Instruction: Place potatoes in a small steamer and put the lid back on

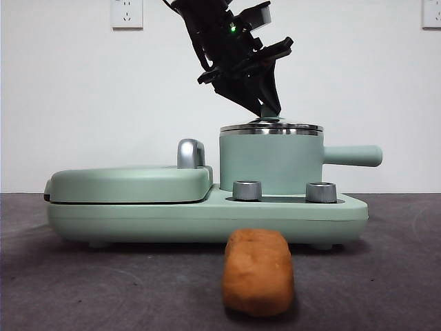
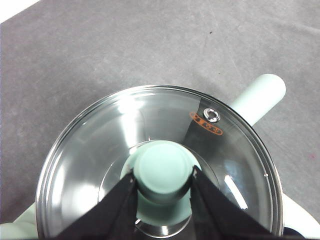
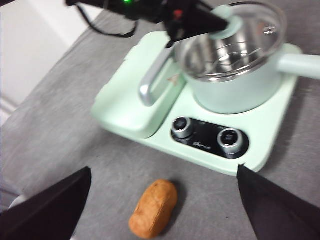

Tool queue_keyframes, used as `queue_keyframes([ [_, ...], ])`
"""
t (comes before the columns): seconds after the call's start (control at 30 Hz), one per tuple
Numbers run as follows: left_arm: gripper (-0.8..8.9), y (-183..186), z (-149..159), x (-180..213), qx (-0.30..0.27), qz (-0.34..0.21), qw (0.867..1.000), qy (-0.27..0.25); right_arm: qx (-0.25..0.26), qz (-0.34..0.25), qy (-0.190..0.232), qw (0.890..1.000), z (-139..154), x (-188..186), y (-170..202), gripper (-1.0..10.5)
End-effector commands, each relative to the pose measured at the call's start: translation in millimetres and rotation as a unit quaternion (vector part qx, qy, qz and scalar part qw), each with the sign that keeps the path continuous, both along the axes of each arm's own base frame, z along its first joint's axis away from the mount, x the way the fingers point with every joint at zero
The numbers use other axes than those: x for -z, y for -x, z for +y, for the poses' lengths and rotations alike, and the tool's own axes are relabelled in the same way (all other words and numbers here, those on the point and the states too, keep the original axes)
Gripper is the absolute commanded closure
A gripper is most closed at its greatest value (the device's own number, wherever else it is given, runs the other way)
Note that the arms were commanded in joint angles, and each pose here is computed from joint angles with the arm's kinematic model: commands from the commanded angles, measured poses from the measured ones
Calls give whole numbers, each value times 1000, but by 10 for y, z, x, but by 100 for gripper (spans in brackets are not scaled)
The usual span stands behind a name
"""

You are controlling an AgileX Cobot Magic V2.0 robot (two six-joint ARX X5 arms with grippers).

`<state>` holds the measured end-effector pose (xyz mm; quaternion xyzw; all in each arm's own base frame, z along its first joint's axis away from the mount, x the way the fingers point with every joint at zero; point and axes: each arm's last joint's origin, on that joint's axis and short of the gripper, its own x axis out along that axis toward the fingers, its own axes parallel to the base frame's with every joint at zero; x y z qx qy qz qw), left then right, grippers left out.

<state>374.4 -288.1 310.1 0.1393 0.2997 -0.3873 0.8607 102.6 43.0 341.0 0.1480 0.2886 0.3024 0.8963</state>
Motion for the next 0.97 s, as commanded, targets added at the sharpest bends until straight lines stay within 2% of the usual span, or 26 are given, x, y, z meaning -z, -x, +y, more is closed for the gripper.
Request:
queue_keyframes([
  [0.03,807,68,74,-321,-9,-33,999,33,16,3,-13,1000,16,-52,-55,480],
  [0.17,807,116,333,-643,-30,-62,996,55,12,62,-17,998,105,37,-205,480],
  [0.3,807,135,663,-893,-60,-81,993,64,-28,125,1,992,370,160,-373,481],
  [0.4,807,144,976,-1054,-92,-88,990,65,-47,165,52,984,714,267,-457,481],
  [0.6,807,123,1382,-1211,-138,-103,983,67,-59,215,119,968,1173,515,-499,481],
  [0.77,807,74,1680,-1250,-176,-103,977,62,-73,260,159,950,1467,775,-504,481],
  [0.97,807,-5,1959,-1241,-213,-102,970,57,-63,273,213,936,1704,1063,-539,481],
])
